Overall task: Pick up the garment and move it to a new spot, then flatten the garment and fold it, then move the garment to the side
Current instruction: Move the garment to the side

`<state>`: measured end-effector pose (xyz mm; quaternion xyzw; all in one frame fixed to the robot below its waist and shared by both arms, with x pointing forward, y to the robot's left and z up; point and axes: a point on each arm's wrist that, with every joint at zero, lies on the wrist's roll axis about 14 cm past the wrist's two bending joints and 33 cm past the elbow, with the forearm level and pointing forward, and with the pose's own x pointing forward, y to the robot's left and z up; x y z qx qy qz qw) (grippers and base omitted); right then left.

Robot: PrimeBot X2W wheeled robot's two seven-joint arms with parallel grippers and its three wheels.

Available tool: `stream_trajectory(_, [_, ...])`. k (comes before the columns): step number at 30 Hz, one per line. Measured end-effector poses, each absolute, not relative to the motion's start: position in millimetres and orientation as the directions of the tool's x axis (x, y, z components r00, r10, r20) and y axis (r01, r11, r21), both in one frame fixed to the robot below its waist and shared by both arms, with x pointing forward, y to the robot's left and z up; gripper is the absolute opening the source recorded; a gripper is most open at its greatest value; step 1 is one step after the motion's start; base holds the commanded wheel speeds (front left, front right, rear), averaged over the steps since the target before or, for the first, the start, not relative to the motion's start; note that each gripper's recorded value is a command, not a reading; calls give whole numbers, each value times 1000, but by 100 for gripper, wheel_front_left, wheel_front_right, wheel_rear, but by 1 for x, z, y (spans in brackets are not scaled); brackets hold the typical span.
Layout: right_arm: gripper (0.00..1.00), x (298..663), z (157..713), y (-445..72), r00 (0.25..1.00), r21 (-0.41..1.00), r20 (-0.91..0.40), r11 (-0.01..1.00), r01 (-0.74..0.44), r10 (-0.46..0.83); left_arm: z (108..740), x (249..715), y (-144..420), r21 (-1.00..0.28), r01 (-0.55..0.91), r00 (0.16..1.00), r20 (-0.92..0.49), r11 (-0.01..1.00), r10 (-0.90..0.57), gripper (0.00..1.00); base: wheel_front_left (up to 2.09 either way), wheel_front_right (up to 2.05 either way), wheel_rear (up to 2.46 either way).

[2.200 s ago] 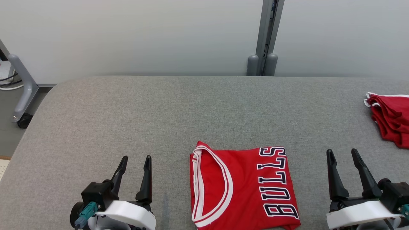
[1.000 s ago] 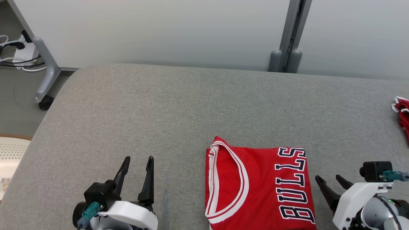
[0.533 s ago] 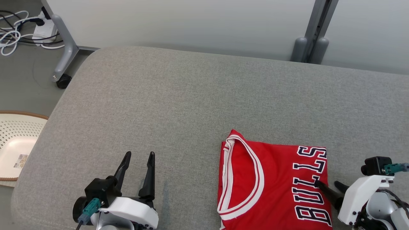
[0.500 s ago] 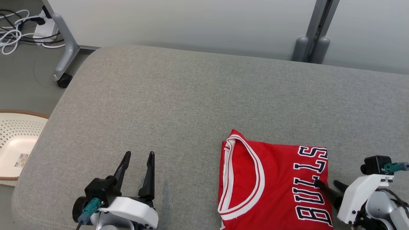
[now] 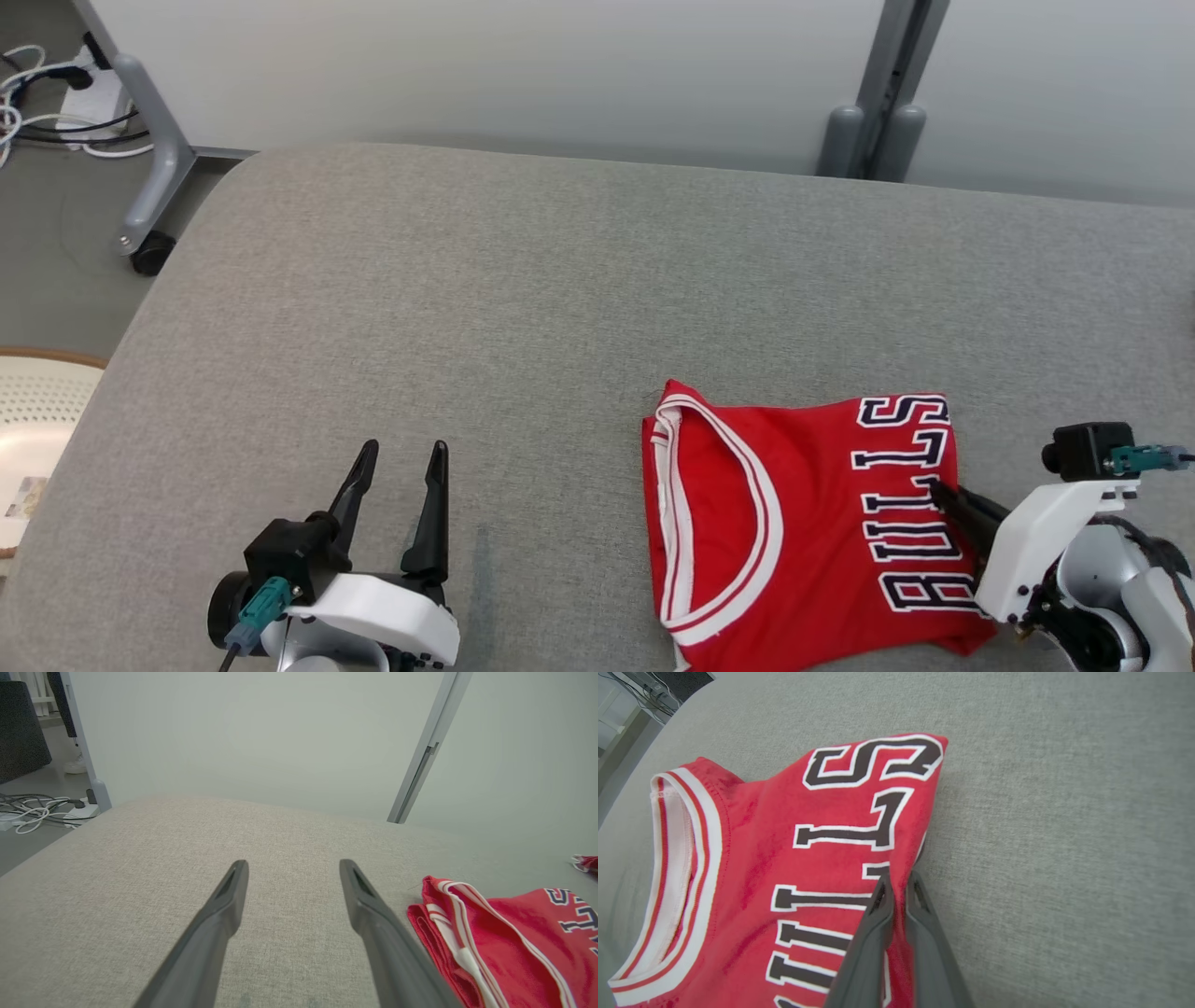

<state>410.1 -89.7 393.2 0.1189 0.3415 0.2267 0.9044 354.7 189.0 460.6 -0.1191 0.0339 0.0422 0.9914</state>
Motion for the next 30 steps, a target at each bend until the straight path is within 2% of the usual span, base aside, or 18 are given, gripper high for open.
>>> stream_trajectory(8, [0,427,415,-161,806,299,-493,934,-197,328,463,373,154,-246,20,997,-64,969,-37,100,0,0,0])
stream_trajectory(13, [0,423,427,-211,863,270,-461,959,-86,207,461,386,124,-248,107,990,-65,963,-127,100,0,0,0])
stream_trajectory(21, [0,395,432,-285,891,224,-454,970,97,16,459,409,63,-247,283,950,-58,927,-306,100,0,0,0])
stream_trajectory(30, [0,379,433,-318,891,205,-447,960,192,-82,448,420,25,-247,382,909,-74,891,-411,100,0,0,0])
